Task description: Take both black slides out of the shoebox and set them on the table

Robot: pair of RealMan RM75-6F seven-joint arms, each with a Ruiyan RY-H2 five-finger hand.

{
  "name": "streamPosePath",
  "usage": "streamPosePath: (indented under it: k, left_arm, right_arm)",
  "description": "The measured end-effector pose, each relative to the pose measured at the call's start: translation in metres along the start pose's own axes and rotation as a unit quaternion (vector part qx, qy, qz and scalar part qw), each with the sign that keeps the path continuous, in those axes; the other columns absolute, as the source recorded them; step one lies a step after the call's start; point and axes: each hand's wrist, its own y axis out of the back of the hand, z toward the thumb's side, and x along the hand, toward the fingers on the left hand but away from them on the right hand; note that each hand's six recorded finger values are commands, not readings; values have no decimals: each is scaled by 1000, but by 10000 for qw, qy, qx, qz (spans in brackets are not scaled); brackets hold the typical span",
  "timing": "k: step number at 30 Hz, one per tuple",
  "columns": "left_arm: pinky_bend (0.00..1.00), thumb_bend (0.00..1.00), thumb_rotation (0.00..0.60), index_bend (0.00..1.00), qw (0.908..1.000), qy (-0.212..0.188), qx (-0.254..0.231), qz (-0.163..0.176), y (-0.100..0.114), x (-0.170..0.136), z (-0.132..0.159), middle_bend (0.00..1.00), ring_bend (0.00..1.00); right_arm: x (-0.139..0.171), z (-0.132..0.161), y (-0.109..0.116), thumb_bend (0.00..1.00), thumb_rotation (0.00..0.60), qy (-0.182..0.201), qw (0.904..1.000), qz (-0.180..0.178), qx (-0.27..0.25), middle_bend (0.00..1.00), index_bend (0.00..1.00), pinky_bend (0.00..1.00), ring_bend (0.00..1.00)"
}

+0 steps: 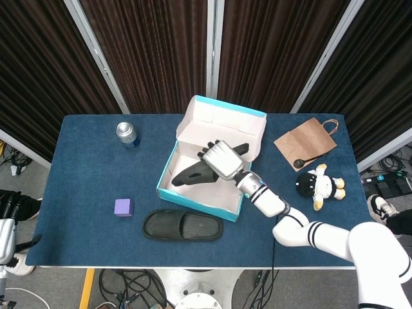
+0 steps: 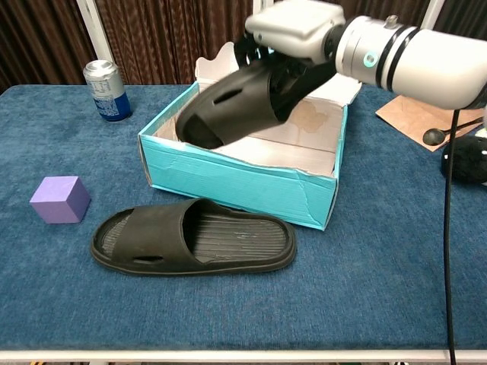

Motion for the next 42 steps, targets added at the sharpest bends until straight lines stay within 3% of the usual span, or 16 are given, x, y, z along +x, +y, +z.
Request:
streamPosePath:
  k: [4, 10, 16, 21, 27, 33, 35, 37, 39, 42]
  left_arm:
    - [22, 0, 600, 174, 10000, -24, 18, 20, 2, 1, 1, 74, 3]
    - [22, 0, 600, 174, 9999, -85, 19, 55, 5, 3, 6, 74, 3]
    - [23, 0, 600, 174, 9999, -103, 19, 73, 6, 2, 6, 74, 3]
    - [22, 0, 600, 174, 9998, -158, 5, 76, 6, 3, 9, 74, 3]
    - [22, 0, 600, 174, 9998, -201, 7, 61, 6, 4, 13, 75, 3]
    - [22, 0, 600, 174, 9997, -239, 27, 38, 7, 4, 18, 74, 3]
    - [22, 0, 600, 174, 9997, -240, 37, 24, 7, 4, 19, 74, 3]
    - [22, 0, 600, 174, 9997, -242, 44, 23, 8, 4, 20, 74, 3]
    - [22, 0, 600, 174, 9997, -242, 56, 27, 9, 4, 20, 74, 3]
    - [22, 0, 600, 174, 9997, -233, 66, 29, 10, 3, 20, 74, 3]
  right_arm:
    - [10, -3, 29, 885, 600, 64, 9990, -435, -120, 509, 724, 527, 407]
    - [34, 7, 64, 884, 600, 321, 9947, -817, -531, 509, 723, 515, 404]
    - [75, 5, 80, 884, 600, 504, 9908, -714, -1036, 509, 716, 497, 402]
    - [118, -19, 71, 884, 600, 381, 9894, -245, -1380, 509, 705, 470, 401]
    - [170, -50, 40, 873, 600, 116, 9855, 375, -1649, 506, 683, 414, 389]
    - [195, -80, 12, 827, 600, -88, 9862, 644, -1523, 349, 513, 306, 239]
    - [199, -89, -1, 775, 600, -154, 9867, 738, -1441, 263, 411, 234, 151]
    - [201, -96, -15, 598, 600, -200, 9871, 830, -1353, 143, 245, 115, 41]
    - [201, -99, -27, 390, 600, -232, 9874, 908, -1272, 40, 83, 22, 0]
    - [199, -103, -45, 107, 600, -308, 9873, 1112, -1093, 0, 0, 0, 0]
